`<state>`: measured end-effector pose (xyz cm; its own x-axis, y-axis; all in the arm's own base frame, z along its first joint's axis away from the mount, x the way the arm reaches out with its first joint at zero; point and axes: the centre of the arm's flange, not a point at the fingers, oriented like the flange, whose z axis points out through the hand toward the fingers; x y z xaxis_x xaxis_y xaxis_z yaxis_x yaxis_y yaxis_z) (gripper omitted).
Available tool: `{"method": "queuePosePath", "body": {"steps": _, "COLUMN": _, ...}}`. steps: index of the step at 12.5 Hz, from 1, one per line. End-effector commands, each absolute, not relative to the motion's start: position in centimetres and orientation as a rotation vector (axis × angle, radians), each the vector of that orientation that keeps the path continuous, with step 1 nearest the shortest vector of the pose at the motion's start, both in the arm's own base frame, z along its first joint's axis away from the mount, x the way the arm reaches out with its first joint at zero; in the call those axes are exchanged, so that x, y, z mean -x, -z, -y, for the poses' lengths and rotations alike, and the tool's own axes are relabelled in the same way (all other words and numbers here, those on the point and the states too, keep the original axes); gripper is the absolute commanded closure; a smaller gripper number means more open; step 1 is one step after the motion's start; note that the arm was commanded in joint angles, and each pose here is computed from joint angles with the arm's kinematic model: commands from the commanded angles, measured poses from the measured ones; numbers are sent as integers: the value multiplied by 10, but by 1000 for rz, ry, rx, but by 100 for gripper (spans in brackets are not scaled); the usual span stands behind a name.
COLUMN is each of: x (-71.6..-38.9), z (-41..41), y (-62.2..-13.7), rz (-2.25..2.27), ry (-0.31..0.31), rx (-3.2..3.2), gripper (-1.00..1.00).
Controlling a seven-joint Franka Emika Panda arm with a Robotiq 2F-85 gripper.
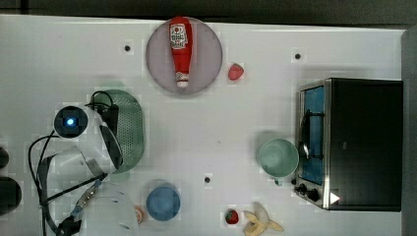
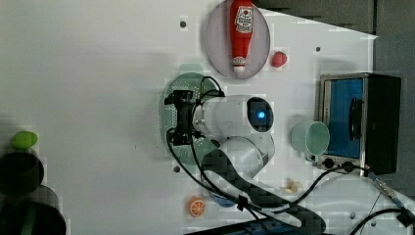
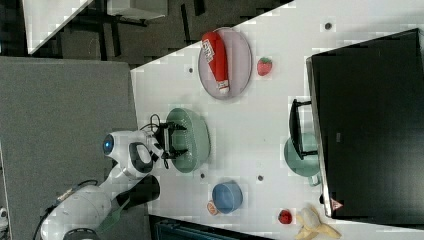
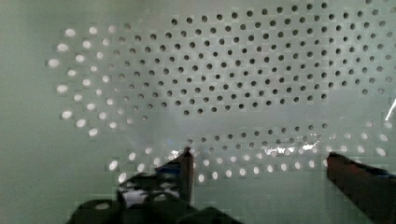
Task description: Drag strainer right to left.
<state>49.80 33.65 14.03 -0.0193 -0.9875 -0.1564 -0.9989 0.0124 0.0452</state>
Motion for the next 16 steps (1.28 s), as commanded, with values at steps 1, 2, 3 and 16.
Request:
{"method": "queuePosePath", "body": {"steps": 1, "x": -495, "z": -384, "y": -157, "rz": -2223, "ry": -242, "rx": 2033, "gripper": -100}}
{"method": "queuePosePath", "body": {"steps": 2, "x": -495, "z": -391, "y": -158, "rz": -2223, "ry": -245, "rx": 2025, "gripper": -100}}
{"method": "queuePosePath", "body": {"steps": 3, "x": -494, "z": -396, "y": -157, "rz": -2215, "ry": -248, "rx": 2030, "gripper": -100}}
{"method": "queuePosePath", "body": {"steps": 16, "x": -501, "z": -384, "y": -310, "rz": -1847, "ry": -182, "rx": 2499, "gripper": -100}}
